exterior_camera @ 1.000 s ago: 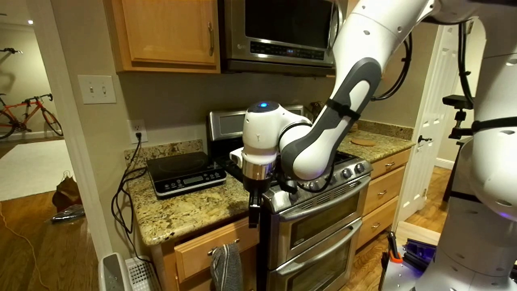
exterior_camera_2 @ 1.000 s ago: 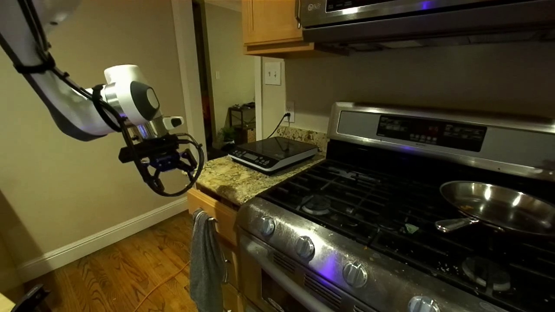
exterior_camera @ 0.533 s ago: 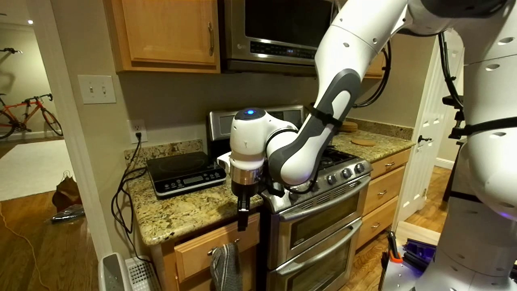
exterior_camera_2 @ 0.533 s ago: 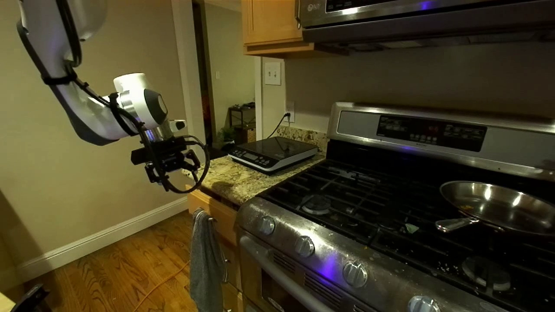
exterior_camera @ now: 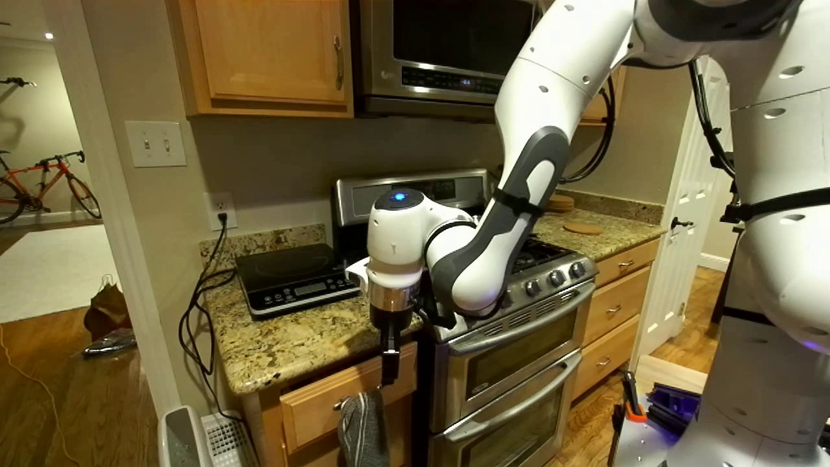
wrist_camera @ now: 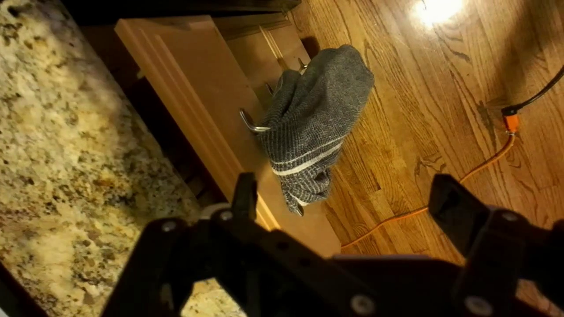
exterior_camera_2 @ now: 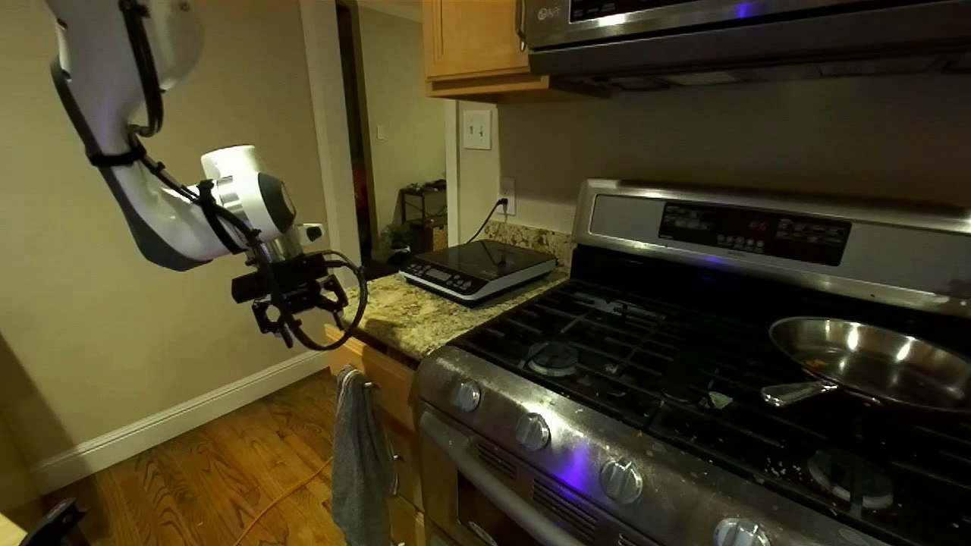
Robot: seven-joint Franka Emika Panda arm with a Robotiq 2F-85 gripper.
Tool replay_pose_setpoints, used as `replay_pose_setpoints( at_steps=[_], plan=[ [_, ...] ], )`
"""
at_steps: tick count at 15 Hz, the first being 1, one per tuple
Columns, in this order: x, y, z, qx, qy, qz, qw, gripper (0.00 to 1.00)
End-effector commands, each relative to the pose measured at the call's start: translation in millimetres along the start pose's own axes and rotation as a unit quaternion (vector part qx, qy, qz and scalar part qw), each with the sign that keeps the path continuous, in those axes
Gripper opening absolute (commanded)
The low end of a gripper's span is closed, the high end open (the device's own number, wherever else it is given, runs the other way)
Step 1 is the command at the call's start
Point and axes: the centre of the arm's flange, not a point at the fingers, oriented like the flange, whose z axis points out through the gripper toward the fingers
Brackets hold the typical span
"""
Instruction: Open the topmost drawer on the left
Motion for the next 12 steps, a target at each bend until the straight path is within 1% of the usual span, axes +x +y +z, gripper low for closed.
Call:
replay_pose_setpoints(
  at_steps=[1, 5, 7, 8, 9, 12],
  plan=[
    [9.6, -9.7, 25.0, -0.006, 0.017, -0.025, 0.9995, 1.00],
    [16.7, -19.1, 39.0, -0.029, 0.039, -0.083, 0.9953, 1.00],
    [19.6, -21.3, 45.3, -0.037, 0.054, -0.112, 0.9915, 1.00],
    [20.9, -22.1, 46.3, -0.044, 0.055, -0.128, 0.9893, 1.00],
    [19.9, -18.9, 36.0, -0.030, 0.041, -0.114, 0.9922, 1.00],
    [21.0, -20.6, 39.4, -0.028, 0.040, -0.115, 0.9921, 1.00]
  ],
)
